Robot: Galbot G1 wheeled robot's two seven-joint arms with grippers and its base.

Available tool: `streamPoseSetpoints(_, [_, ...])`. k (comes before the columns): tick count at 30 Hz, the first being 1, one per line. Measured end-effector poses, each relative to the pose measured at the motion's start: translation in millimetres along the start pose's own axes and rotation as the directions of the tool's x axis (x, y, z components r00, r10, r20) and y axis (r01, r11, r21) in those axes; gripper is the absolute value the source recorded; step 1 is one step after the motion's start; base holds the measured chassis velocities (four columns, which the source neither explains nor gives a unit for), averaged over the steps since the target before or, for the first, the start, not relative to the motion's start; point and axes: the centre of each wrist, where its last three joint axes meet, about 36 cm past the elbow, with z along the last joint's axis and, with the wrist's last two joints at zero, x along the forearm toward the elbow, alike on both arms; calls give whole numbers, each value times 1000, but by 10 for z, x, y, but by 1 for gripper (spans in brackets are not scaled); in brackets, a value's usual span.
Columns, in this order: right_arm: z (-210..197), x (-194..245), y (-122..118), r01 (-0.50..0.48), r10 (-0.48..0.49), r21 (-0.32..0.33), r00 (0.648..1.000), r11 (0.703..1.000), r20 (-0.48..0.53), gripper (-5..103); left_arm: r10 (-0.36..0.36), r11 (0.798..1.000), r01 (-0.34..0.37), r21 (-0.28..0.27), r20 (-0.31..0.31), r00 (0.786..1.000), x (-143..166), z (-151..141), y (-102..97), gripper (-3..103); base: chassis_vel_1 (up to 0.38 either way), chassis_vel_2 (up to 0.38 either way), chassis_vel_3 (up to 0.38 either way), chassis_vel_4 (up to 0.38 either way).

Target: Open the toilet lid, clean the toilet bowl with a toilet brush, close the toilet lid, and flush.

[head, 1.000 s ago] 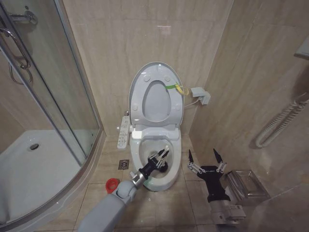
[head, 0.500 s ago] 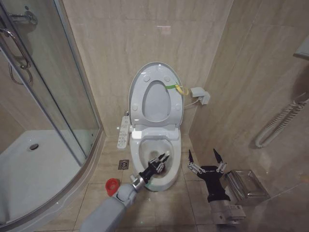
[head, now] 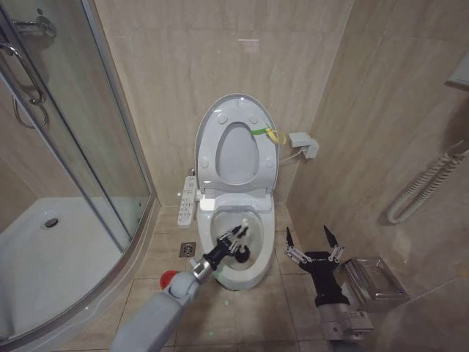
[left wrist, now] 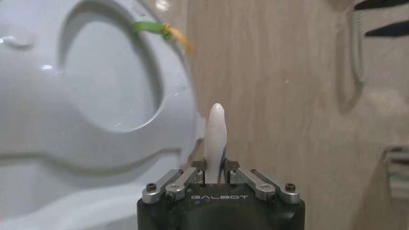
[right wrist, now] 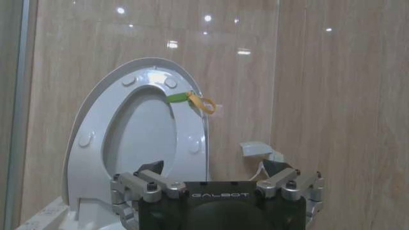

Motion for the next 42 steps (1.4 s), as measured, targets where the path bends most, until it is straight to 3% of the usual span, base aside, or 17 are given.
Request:
streamPoseSetpoints(9, [0, 0, 0, 0, 0, 0, 1000, 1000, 0, 100, -68, 997, 66, -33, -46, 997, 436, 168, 315, 19, 0, 0, 0, 0])
streamPoseSetpoints(15, [0, 0, 0, 0, 0, 0, 1000, 1000, 0, 100, -85, 996, 84, -28, -57, 995, 437, 242, 380, 18, 0, 0, 0, 0])
streamPoseSetpoints(30, [0, 0, 0, 0, 0, 0, 1000, 1000, 0, 100, -52, 999, 51, -16, -98, 994, 27, 328, 501, 18, 0, 0, 0, 0])
streamPoseSetpoints(34, [0, 0, 0, 0, 0, 0, 1000, 1000, 0, 100, -18, 1000, 17, -12, -70, 997, -205, 195, 462, 18, 0, 0, 0, 0])
streamPoseSetpoints(38, [0, 0, 0, 0, 0, 0, 1000, 1000, 0, 100, 48, 999, -48, -5, -7, 999, -481, -27, 296, 18, 0, 0, 0, 0])
streamPoseSetpoints(42, [0, 0, 0, 0, 0, 0, 1000, 1000, 0, 100, 82, 997, -82, 2, 22, 996, -536, -115, 192, 18, 0, 0, 0, 0])
